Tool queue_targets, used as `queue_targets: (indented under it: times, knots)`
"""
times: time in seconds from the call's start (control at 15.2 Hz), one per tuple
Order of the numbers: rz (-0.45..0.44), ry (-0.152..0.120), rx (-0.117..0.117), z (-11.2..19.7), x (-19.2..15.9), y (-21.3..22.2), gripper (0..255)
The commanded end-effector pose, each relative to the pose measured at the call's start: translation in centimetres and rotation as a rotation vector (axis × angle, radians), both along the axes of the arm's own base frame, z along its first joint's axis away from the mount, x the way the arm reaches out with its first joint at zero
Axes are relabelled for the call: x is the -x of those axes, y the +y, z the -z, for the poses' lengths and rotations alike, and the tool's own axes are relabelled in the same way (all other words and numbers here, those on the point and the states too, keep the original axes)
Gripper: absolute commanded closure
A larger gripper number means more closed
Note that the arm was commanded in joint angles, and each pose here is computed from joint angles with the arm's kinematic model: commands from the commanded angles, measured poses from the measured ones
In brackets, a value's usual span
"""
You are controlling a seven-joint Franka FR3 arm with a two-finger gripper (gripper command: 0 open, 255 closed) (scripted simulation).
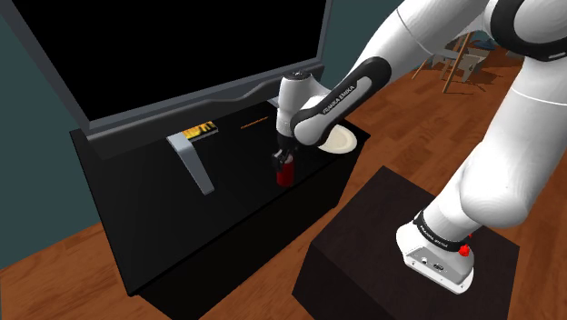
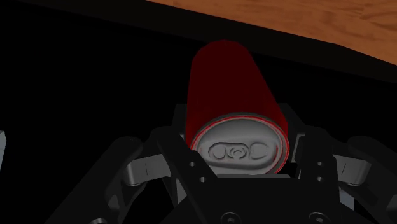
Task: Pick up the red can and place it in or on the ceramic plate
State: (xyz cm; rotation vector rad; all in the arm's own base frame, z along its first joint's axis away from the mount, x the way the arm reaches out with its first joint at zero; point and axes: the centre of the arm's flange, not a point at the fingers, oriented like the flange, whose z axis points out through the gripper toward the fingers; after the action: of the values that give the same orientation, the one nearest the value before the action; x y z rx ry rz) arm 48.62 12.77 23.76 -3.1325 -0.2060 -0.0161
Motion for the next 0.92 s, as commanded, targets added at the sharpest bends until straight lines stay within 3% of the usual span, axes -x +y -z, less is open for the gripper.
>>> queue_targets:
  times: [0.0, 0.26, 0.86]
  knots:
    - [0.0, 0.0, 0.0, -1.1, 0.2, 0.0, 255]
    - [0.0, 0.0, 0.0, -2.9, 0.2, 0.0, 255]
    - [0.0, 0.0, 0.0, -3.7, -1.2, -11.8, 255]
